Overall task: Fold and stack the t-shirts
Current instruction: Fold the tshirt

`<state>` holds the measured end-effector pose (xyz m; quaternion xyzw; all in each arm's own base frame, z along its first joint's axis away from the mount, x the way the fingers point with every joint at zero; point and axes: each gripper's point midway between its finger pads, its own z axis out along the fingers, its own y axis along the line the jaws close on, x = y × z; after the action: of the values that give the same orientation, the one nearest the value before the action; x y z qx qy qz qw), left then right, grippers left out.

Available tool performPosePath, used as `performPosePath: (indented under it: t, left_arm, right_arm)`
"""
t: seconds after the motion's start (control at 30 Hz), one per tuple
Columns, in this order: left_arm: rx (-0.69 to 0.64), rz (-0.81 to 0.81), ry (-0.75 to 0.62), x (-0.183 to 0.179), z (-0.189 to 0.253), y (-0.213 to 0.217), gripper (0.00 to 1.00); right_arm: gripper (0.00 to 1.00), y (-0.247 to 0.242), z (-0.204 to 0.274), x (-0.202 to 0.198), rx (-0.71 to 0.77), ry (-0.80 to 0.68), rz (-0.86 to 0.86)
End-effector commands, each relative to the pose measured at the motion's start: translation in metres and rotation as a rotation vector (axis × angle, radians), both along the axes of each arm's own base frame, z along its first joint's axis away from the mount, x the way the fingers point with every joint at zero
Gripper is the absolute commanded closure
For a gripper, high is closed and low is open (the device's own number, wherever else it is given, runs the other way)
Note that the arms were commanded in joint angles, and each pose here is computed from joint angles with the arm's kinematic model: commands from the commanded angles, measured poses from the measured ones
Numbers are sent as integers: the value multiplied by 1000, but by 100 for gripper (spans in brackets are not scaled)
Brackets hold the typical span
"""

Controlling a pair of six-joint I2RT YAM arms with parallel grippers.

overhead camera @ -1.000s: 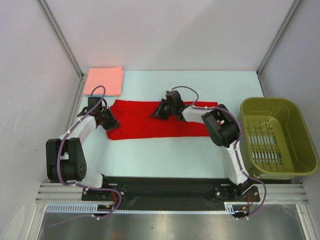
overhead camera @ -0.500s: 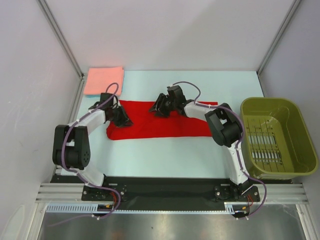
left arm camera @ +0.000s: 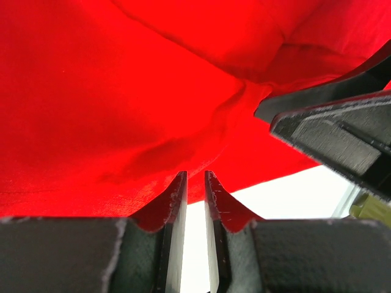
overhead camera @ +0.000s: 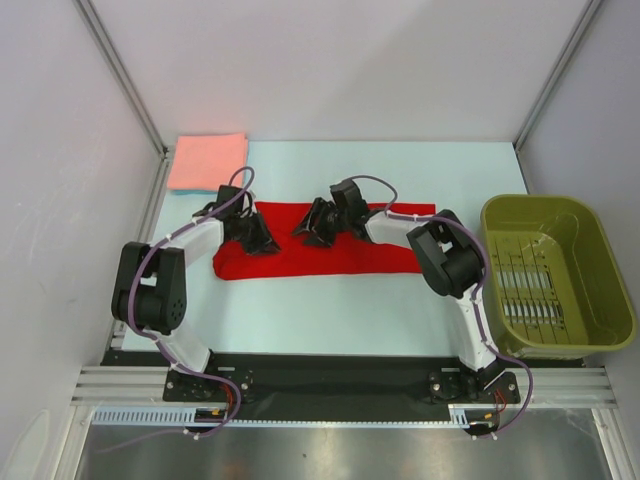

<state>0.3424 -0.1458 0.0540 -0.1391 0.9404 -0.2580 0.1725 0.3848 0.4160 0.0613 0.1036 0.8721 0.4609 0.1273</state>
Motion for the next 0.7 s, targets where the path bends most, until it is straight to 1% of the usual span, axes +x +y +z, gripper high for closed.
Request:
performPosePath:
  t: [0.0, 0.2, 0.4, 0.57, 0.67]
  left_arm:
    - [-13, 5, -43, 14, 11, -3, 78]
    - [-25, -2, -29, 13, 7, -8, 79]
    - [-24, 7, -46, 15, 13, -8, 79]
    - [-1, 20, -72, 17, 26, -3, 80]
    - [22, 29, -80, 15, 31, 2, 81]
  right_arm:
    - [46, 11, 29, -1, 65, -53, 12]
    - [46, 13, 29, -2, 61, -56, 16]
    - [47, 20, 20, -9, 52, -41, 24]
    - [48, 25, 16, -4, 57, -57, 20]
    - [49, 20, 17, 9, 40, -89, 5]
